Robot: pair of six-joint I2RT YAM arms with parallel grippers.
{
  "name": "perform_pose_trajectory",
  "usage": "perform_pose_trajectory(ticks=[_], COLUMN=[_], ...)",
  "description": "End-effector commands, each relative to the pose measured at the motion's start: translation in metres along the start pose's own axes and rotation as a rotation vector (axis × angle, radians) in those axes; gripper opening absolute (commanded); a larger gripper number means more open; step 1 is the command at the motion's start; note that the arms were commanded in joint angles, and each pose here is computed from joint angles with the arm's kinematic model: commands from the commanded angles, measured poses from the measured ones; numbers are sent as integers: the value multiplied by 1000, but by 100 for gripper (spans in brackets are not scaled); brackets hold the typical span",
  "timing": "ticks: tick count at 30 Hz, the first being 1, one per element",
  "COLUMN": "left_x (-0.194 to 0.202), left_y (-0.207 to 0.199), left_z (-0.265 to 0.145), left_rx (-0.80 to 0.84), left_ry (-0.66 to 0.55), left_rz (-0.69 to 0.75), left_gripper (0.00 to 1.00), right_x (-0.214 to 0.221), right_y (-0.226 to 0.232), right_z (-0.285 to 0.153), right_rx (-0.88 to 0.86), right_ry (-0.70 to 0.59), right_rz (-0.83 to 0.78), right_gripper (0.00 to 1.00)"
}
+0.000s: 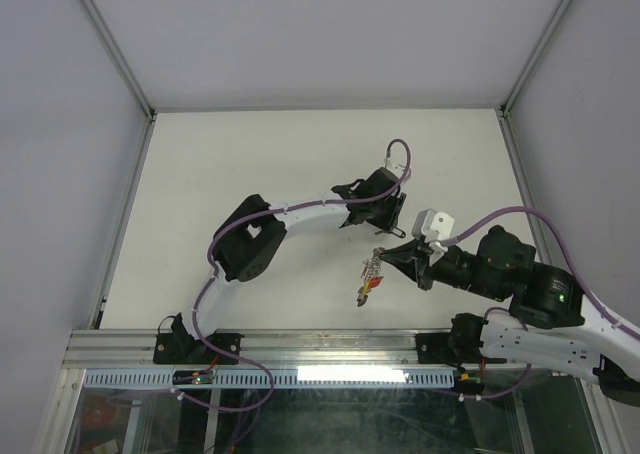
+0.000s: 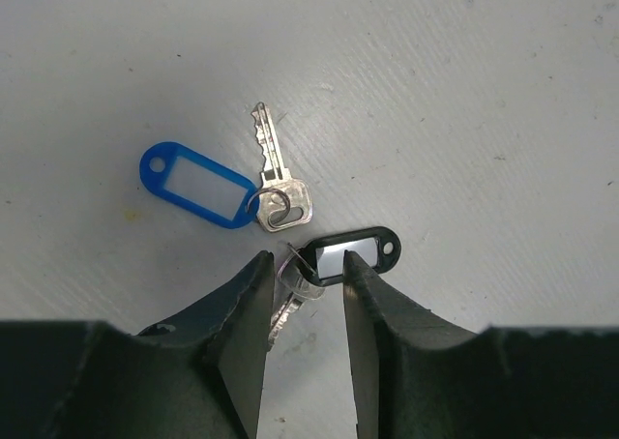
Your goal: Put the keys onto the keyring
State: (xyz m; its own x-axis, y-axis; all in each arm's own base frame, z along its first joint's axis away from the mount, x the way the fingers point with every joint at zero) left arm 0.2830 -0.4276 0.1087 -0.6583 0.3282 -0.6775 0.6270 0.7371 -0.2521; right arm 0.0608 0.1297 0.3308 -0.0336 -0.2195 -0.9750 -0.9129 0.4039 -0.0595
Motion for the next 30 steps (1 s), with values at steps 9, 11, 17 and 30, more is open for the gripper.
perform_pose_trajectory(ticks=[9, 11, 17, 30], left_x=[-7, -7, -6, -13], left_y=[-2, -1, -1, -6], left_z=[8, 10, 12, 10], left_rx=[-17, -18, -15, 59], left_ry=[-28, -25, -23, -23], left_rz=[19, 19, 22, 38], left_gripper=[33, 32, 23, 0], right_x=[-14, -14, -12, -8], right_y=[1, 1, 1, 1], right_z=[-3, -3, -2, 2], right_rx=[-8, -7, -5, -5], right_ry=[-101, -100, -92, -81], right_rz=[15, 15, 16, 18], right_gripper=[0, 0, 0, 0])
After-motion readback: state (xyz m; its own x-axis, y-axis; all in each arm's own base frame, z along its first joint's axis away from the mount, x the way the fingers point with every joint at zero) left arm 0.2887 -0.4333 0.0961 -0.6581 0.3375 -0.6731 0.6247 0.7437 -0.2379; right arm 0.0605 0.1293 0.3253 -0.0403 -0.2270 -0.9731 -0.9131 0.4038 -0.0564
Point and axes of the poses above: each gripper's point midway between its finger pads, its own z axis out along the fingers, its own y axis along the line the jaws close on, x = y × z, the point moved 9 cm from there along -z, back along the fingers, and after that the axes turned 2 degrees about z, right-handed, at the moved point
